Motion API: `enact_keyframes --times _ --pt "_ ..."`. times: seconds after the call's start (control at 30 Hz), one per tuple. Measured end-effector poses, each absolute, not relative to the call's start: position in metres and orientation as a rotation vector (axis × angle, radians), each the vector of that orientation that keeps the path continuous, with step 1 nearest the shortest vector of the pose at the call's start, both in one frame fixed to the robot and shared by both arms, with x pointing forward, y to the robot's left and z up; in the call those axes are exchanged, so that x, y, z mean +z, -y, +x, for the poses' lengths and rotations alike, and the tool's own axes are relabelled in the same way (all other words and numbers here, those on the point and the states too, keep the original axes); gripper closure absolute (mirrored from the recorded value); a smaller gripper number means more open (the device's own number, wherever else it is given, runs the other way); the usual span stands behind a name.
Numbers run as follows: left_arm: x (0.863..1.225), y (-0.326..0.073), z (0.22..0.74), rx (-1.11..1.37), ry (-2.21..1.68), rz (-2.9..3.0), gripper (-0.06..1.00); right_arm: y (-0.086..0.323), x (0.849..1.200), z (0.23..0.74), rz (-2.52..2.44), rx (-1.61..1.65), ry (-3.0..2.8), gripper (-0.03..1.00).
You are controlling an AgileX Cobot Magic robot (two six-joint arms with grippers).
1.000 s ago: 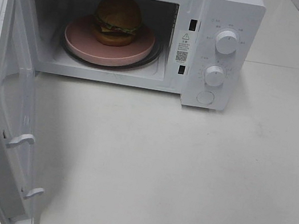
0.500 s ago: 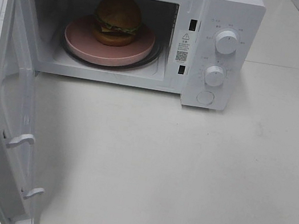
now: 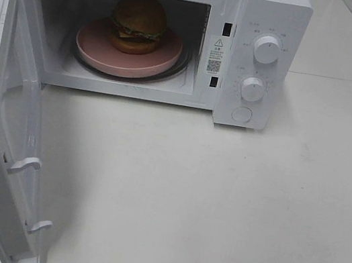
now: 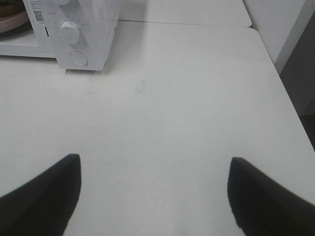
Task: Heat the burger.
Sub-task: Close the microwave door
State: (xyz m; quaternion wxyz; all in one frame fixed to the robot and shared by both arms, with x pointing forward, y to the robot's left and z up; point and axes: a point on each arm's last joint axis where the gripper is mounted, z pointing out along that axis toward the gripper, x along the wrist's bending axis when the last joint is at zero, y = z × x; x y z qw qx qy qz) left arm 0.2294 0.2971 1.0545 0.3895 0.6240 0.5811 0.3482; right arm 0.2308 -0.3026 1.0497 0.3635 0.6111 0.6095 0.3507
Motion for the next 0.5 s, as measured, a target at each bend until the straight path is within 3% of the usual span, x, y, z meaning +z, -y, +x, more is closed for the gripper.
enact_keyframes --times 0.5 --pt "1.0545 -0.2966 0.2294 0.879 -1.475 1.585 -0.04 0.3026 1.0497 0.2308 1.573 0.903 -1.569 0.21"
